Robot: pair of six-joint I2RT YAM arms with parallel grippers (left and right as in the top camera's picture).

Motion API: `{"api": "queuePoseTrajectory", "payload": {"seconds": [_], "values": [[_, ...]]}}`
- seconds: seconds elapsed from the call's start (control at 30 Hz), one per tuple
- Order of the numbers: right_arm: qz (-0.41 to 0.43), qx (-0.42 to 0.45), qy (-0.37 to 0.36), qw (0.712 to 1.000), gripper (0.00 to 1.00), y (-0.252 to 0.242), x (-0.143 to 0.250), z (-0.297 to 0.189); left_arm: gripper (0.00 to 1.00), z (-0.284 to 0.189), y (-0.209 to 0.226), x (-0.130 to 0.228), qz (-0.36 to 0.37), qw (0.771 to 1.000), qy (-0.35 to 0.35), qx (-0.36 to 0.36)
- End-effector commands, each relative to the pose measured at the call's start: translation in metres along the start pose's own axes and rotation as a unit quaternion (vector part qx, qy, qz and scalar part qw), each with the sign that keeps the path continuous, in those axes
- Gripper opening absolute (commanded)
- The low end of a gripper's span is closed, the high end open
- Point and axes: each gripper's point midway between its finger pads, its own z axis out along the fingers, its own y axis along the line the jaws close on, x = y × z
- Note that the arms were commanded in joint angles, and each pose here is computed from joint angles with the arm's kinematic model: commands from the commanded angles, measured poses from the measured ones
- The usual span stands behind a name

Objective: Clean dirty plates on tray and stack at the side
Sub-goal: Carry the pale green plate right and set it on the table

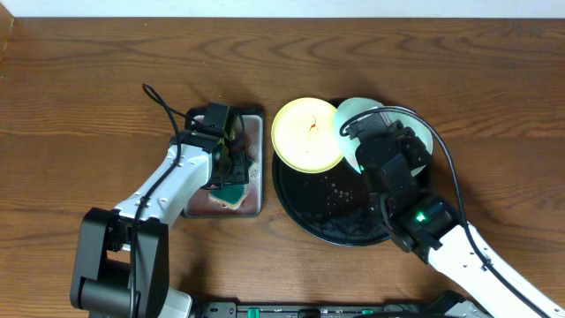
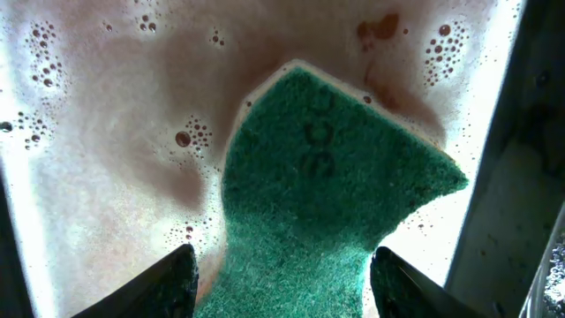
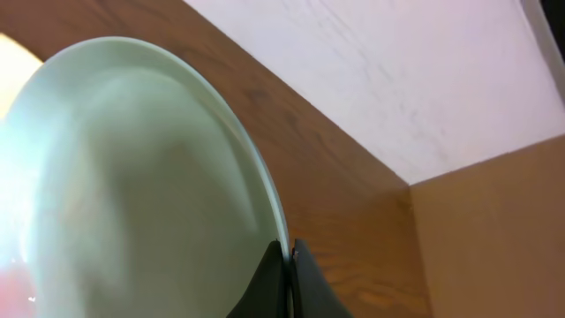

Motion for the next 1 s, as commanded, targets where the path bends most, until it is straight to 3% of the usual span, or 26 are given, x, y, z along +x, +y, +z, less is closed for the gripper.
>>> {"api": "queuePoseTrajectory", "payload": {"seconds": [0.0, 0.3, 0.4, 0.43, 0.47, 0.63, 0.8, 0.83, 0.87, 0.9, 0.97], "values": [[-0.002, 0.000, -0.030, 1.000, 0.01, -0.005, -0.020, -0.009, 0.63, -0.005, 0.002, -0.003, 0.000, 1.000, -0.007, -0.003], [0.038, 0.027, -0.022, 0.999, 0.01, -0.016, -0.017, -0.008, 0.63, 0.013, 0.016, 0.036, 0.000, 0.999, 0.046, -0.020], [0.038, 0.027, -0.022, 0.999, 0.01, -0.016, -0.017, -0.008, 0.31, 0.015, 0.016, 0.042, -0.001, 0.998, 0.055, -0.019], [0.038, 0.027, -0.022, 0.999, 0.01, -0.016, -0.017, -0.008, 0.13, 0.015, 0.015, 0.042, -0.001, 0.998, 0.056, -0.015], [0.038, 0.027, -0.021, 0.999, 0.01, -0.016, -0.017, -0.008, 0.08, 0.015, 0.013, 0.043, -0.001, 0.998, 0.057, -0.011], [0.038, 0.028, -0.022, 0.999, 0.01, -0.016, -0.017, -0.008, 0.07, 0.014, 0.006, 0.041, -0.005, 0.998, 0.057, 0.009], [0.038, 0.028, -0.024, 0.999, 0.01, -0.017, -0.018, -0.008, 0.08, 0.003, -0.004, 0.012, -0.008, 1.000, 0.015, 0.023], [0.038, 0.028, -0.024, 0.999, 0.01, -0.017, -0.018, -0.008, 0.11, 0.002, -0.006, 0.006, -0.023, 0.999, 0.005, 0.027], [0.038, 0.028, -0.024, 0.999, 0.01, -0.017, -0.018, -0.008, 0.25, 0.002, -0.008, 0.002, -0.052, 0.998, -0.003, 0.030], [0.038, 0.028, -0.024, 0.999, 0.01, -0.017, -0.018, -0.008, 0.44, 0.002, -0.008, 0.000, -0.079, 0.996, -0.005, 0.032], [0.038, 0.028, -0.024, 0.999, 0.01, -0.017, -0.018, -0.008, 0.54, 0.002, -0.008, 0.000, -0.082, 0.996, -0.005, 0.031]]}}
